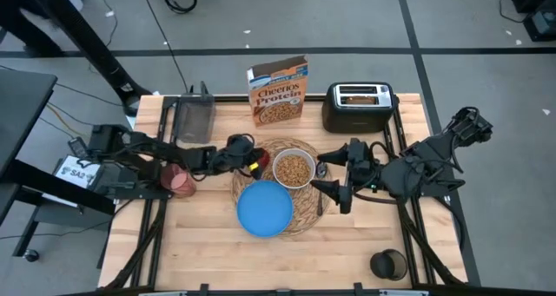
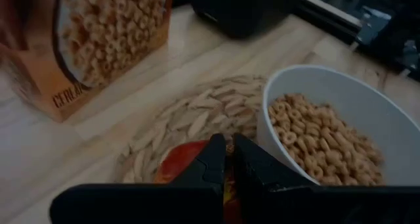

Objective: Arrange a breakfast setting
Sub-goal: Put the red apple on the brown table mat to the left of the white bowl

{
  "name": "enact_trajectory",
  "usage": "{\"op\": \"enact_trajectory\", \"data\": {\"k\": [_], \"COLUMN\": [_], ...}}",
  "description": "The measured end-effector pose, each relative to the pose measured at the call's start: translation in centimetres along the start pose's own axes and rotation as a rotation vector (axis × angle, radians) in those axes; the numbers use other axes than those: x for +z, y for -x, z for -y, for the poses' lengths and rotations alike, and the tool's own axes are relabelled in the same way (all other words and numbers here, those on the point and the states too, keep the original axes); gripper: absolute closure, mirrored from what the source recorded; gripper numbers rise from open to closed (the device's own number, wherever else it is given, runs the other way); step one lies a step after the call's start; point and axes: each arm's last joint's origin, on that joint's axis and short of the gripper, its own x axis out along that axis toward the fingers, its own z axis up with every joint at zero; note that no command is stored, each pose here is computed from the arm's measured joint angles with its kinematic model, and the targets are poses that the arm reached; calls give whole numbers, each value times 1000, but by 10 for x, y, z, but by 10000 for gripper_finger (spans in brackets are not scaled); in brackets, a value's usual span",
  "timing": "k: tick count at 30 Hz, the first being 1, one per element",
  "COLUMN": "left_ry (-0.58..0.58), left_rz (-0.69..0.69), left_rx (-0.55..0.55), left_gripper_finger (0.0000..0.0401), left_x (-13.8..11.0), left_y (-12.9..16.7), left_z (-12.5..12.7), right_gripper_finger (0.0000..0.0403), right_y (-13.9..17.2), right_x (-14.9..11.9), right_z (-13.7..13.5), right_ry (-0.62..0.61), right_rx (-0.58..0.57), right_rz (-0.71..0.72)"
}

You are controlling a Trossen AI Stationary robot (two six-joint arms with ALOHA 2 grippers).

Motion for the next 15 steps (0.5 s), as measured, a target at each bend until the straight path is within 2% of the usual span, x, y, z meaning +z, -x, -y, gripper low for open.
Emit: {"op": "enact_trajectory", "data": {"k": [15], "left_ry": [46], "left_rz": [3], "left_rx": [41], "left_gripper_finger": [376], "left_x": [5], "left_y": [-5], "left_z": [-10], "right_gripper_finger": [30], "right_y": [-2], "right_x": [1], "right_z": [2], "right_ry": [32], "right_rx": [14], "right_rz": [-12]}}
